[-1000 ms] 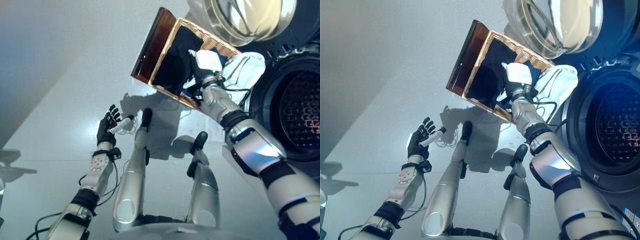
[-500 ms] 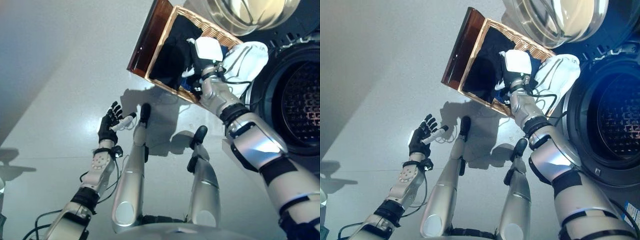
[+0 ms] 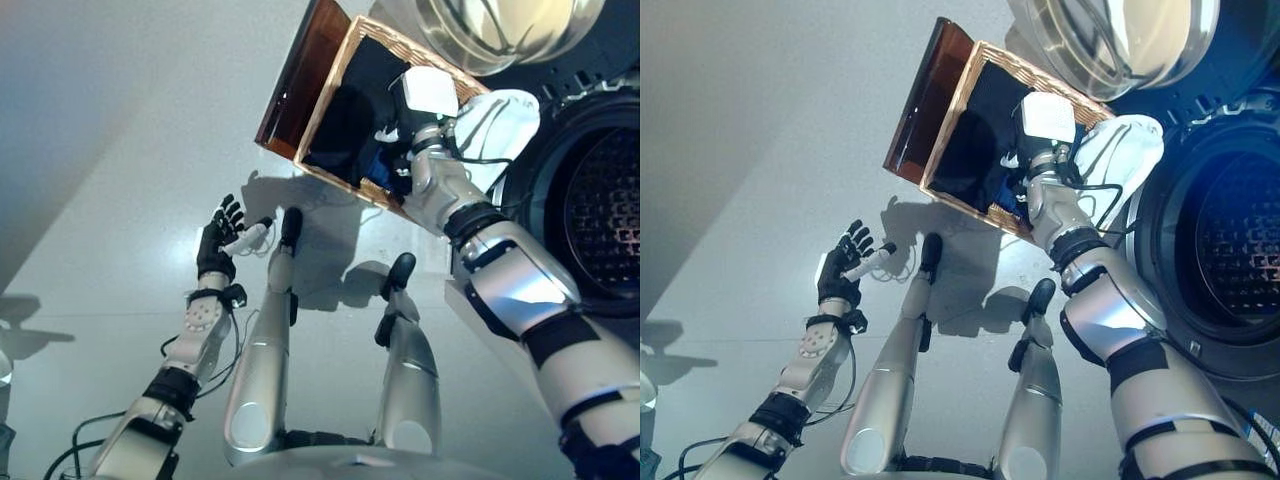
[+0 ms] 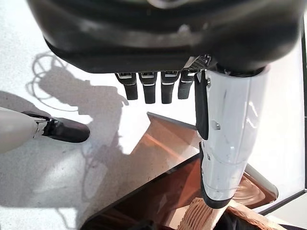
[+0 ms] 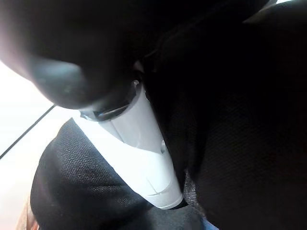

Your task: Pick up the clothes and place them into the washing machine

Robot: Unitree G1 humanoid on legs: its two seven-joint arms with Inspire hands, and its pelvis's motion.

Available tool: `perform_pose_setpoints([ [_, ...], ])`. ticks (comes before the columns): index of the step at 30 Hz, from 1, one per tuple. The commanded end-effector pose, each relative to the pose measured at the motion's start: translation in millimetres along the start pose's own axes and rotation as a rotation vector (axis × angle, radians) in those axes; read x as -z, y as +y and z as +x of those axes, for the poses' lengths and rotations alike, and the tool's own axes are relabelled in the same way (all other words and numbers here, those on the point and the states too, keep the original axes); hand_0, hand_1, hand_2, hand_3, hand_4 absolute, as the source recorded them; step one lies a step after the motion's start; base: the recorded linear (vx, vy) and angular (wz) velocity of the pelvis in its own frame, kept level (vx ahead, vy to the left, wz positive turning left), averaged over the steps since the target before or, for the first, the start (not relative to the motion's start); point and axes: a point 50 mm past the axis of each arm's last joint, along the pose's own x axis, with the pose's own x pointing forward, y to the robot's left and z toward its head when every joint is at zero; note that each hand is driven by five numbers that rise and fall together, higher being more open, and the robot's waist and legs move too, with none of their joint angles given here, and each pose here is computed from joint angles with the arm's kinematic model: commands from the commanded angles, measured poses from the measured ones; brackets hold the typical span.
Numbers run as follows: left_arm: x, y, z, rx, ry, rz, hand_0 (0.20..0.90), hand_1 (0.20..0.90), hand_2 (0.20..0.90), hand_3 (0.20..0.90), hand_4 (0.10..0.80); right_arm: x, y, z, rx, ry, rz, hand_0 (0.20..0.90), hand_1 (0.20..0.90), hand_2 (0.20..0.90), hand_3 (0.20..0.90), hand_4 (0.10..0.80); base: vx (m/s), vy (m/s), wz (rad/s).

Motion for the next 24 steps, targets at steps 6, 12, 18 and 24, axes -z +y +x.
perform_pose_setpoints([
  [6, -17, 7, -5, 0.015, -0.096, 0.031, 0.900, 0.900, 0.900, 0.900, 0.800, 1, -26, 5, 0.115, -0.043, 0.016, 0.200, 0.200, 0.200, 0.200, 0.300, -0.006, -0.027, -0.07],
  [12, -15, 8, -5, 0.012, -0.087, 0.024, 0.900, 0.900, 0.900, 0.900, 0.800, -7, -27, 1, 0.136, -0.080, 0.116, 0.200, 0.200, 0.200, 0.200, 0.300, 0.017, -0.025, -0.09],
  [18, -7, 14, -6, -0.010, -0.051, 0.033, 0.900, 0.900, 0.900, 0.900, 0.800, -16, -25, -8, 0.153, -0.103, 0.363, 0.200, 0.200, 0.200, 0.200, 0.300, 0.036, -0.040, -0.08],
  [24, 6, 22, -13, -0.032, 0.004, 0.035, 0.900, 0.900, 0.900, 0.900, 0.800, -23, -3, -35, 0.109, -0.088, 0.850, 0.200, 0.200, 0.200, 0.200, 0.300, 0.042, -0.049, -0.11],
])
